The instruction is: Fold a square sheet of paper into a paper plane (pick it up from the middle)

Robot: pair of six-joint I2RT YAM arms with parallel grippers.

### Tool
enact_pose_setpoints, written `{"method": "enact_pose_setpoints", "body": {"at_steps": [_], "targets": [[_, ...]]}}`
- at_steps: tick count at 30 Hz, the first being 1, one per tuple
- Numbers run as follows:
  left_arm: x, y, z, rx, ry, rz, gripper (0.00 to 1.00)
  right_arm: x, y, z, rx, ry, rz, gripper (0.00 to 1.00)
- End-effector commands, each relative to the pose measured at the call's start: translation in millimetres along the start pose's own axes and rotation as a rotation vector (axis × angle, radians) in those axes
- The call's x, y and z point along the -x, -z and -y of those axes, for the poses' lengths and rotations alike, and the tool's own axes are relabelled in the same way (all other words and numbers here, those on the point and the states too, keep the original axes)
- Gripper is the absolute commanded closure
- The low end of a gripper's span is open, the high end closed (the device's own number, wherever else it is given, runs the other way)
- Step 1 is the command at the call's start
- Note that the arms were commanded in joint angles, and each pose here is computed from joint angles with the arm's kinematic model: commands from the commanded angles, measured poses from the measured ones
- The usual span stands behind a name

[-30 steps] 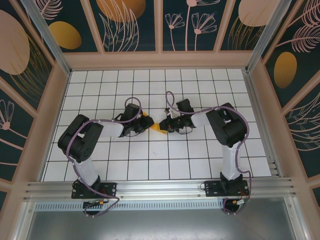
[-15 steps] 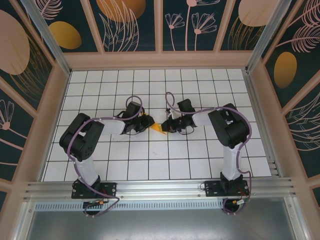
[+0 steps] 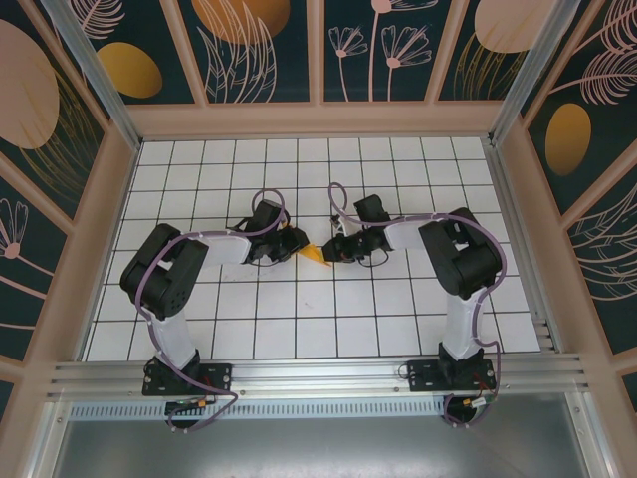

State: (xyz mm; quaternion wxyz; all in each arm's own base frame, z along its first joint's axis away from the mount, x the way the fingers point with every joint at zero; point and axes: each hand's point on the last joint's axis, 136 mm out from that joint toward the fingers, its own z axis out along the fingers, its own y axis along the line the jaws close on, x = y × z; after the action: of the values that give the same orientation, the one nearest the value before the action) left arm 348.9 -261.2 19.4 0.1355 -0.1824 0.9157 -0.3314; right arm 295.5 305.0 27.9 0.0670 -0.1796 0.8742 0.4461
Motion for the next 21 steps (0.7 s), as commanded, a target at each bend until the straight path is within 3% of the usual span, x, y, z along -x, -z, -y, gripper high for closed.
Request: {"method": "enact_pose_setpoints", "body": {"at_steps": [1, 21], "targets": [[-3.4, -10.2, -45.0, 0.168, 0.026, 0.005, 0.66, -3.2, 3.4, -6.5, -0.025, 0.122, -0.019, 0.79], [-1.1, -10.4, -39.7, 0.172, 0.011, -0.005, 0.65, -10.0, -15.5, -10.5, -0.163, 0.462, -0.039, 0.79]]}}
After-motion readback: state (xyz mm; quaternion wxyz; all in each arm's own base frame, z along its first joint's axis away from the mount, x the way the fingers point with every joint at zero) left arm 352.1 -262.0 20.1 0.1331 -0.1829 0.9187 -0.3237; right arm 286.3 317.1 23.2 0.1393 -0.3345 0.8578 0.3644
